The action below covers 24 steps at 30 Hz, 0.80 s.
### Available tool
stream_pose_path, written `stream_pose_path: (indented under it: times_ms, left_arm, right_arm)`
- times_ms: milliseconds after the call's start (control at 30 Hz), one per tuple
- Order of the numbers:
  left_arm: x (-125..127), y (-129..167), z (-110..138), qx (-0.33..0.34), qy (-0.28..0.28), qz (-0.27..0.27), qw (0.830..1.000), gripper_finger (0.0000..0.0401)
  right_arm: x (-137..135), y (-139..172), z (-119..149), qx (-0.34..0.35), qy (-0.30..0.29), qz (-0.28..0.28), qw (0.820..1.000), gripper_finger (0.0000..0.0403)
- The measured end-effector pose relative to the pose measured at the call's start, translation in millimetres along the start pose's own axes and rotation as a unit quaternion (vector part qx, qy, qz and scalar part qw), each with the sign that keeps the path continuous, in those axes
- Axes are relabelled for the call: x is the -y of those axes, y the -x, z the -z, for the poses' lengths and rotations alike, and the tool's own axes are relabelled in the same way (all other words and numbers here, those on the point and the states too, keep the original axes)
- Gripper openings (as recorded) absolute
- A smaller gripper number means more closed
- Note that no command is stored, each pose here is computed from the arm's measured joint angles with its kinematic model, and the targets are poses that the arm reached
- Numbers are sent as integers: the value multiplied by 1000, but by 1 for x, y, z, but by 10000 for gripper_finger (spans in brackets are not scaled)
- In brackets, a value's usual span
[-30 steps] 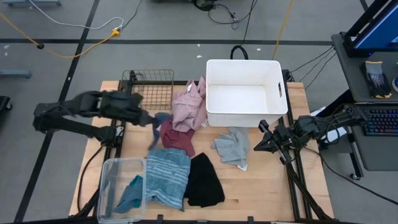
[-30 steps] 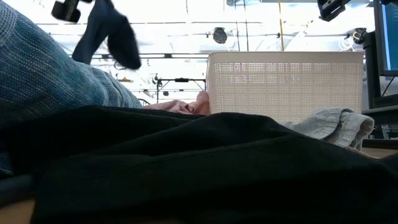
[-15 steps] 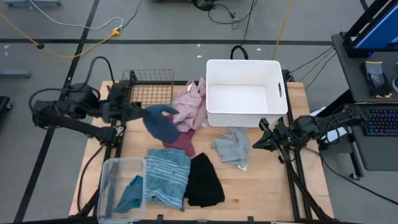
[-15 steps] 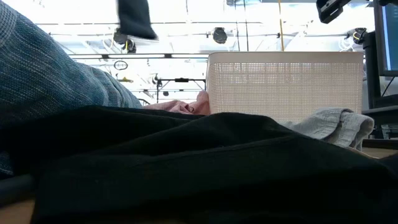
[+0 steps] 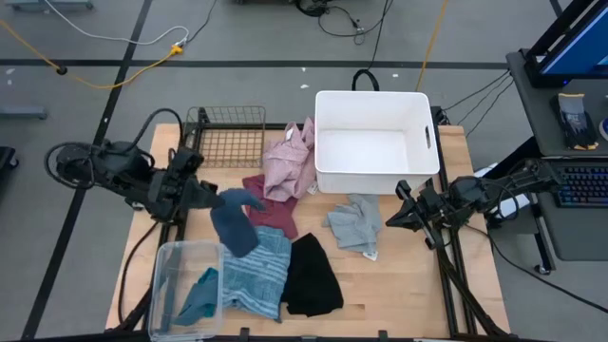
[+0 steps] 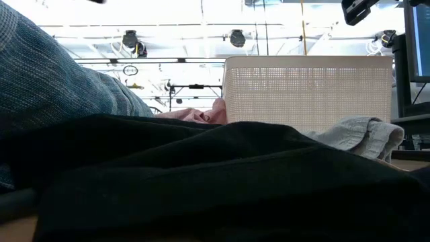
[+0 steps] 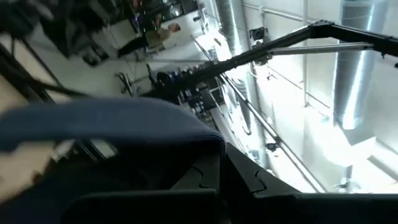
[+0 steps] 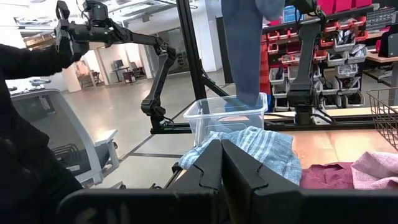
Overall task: Pick & Place Cloths
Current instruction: Put the blue sock into the transparent bin
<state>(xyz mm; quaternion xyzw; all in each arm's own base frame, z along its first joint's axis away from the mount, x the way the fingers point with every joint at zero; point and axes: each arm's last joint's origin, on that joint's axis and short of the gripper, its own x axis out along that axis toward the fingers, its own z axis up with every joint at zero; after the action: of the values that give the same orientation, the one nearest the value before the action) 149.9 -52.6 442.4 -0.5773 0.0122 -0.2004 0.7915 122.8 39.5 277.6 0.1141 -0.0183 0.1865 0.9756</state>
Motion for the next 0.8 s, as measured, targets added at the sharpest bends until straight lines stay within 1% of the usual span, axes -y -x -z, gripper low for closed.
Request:
stream_pose_path:
  times_ms: [67,167,300,400,500,633,700,800]
  left_arm:
    - [1,0,4,-7,29,-1,1000,0]
    - [0,1,12,-19,84,-17,996,0]
    - [2,5,21,-33,164,-37,985,0]
    - [12,12,22,-46,197,-56,978,0]
    - [23,21,23,-63,227,-98,967,0]
    - [35,32,24,-96,257,-179,945,0]
    - [39,34,27,-127,277,-222,926,0]
    - [39,35,34,-170,310,-280,892,0]
  right_arm:
    - [0,0,0,0,0,0,1000,0]
    - [0,0,0,0,0,0,1000,0]
    - [0,0,0,0,0,0,1000,0]
    - [0,0,0,0,0,0,1000,0]
    - [0,0,0,0,0,0,1000,0]
    - [0,0,0,-1,0,0,1000,0]
    - [0,0,0,-1,0,0,1000,0]
    - [0,0,0,-1,0,0,1000,0]
